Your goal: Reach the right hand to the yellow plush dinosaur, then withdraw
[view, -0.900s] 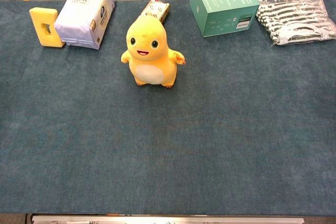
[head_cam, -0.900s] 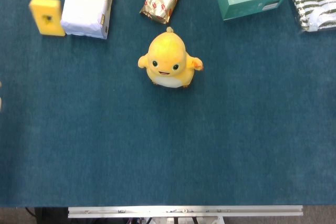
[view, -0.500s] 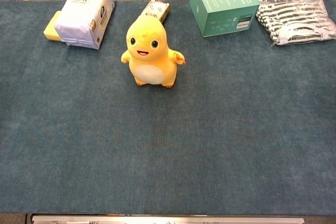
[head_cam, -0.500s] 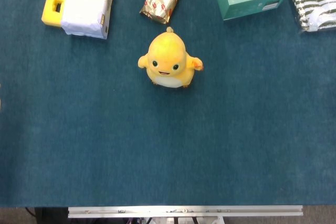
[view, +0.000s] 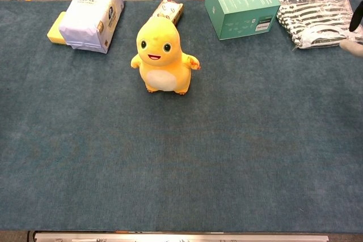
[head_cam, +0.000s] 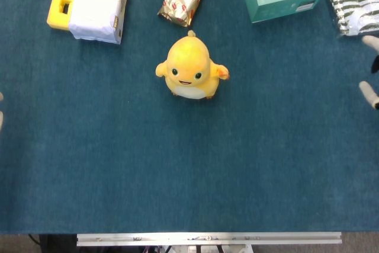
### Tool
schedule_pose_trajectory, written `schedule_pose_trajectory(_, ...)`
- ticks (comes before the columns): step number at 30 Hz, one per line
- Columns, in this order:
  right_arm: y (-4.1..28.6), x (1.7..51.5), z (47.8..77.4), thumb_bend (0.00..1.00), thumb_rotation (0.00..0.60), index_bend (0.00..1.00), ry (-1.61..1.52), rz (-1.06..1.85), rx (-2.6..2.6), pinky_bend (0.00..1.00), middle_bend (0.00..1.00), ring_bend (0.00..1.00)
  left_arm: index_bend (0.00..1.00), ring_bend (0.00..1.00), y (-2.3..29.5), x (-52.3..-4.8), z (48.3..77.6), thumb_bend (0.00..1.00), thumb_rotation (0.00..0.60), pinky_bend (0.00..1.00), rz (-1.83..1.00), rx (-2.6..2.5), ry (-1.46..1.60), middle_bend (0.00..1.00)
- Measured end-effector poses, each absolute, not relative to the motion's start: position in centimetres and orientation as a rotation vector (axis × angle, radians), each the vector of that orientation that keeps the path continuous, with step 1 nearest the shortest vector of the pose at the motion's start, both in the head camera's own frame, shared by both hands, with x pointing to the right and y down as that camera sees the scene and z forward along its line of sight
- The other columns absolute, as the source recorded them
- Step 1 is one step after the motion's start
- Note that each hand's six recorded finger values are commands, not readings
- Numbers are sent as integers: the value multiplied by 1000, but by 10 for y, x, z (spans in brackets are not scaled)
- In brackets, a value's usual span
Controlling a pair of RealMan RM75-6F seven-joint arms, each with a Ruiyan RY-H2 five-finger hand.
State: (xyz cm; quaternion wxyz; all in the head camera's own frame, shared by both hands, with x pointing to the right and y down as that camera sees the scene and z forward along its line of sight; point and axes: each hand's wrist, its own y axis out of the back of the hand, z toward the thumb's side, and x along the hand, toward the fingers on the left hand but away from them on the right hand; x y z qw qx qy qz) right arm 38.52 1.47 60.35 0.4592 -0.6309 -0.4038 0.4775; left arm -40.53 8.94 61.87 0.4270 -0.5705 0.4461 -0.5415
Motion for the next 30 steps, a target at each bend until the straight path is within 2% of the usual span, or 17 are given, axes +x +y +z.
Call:
schedule_pose_trajectory(2,12,379,606,708,600,226,-965,1171,-1566,578,931,810,429,377,90,-407,618,384,600,391,-1357,-1421,1117,497)
schedule_pose_trajectory(3,10,375,609,765,600,226,-944,1174,-1580,634,958,852,429,377,90,-408,617,384,600,391,-1359,-1418,1120,497)
schedule_pose_trajectory(5,7,369,614,946,600,226,-906,1180,-1608,782,1000,963,429,377,91,-410,616,384,600,391,-1361,-1414,1123,497)
schedule_pose_trajectory(8,-1,354,623,1000,600,217,-830,1185,-1661,899,1000,1000,429,377,93,-413,615,384,600,390,-1368,-1409,1124,497)
schedule_pose_trajectory(10,-6,344,630,1000,600,169,-777,1190,-1696,985,1000,1000,429,378,94,-415,615,384,600,391,-1375,-1405,1124,497)
schedule_pose_trajectory(17,-20,308,649,1000,599,74,-613,1197,-1802,1000,1000,1000,429,379,94,-416,615,384,600,391,-1381,-1400,1124,497)
schedule_pose_trajectory(21,-23,281,660,1000,576,71,-528,1167,-1857,1000,1000,1000,429,379,93,-418,615,384,600,391,-1384,-1396,1128,497)
schedule_pose_trajectory(30,-17,234,673,1000,571,71,-438,1072,-1941,1000,1000,1000,429,379,92,-419,615,384,600,391,-1386,-1394,1129,497)
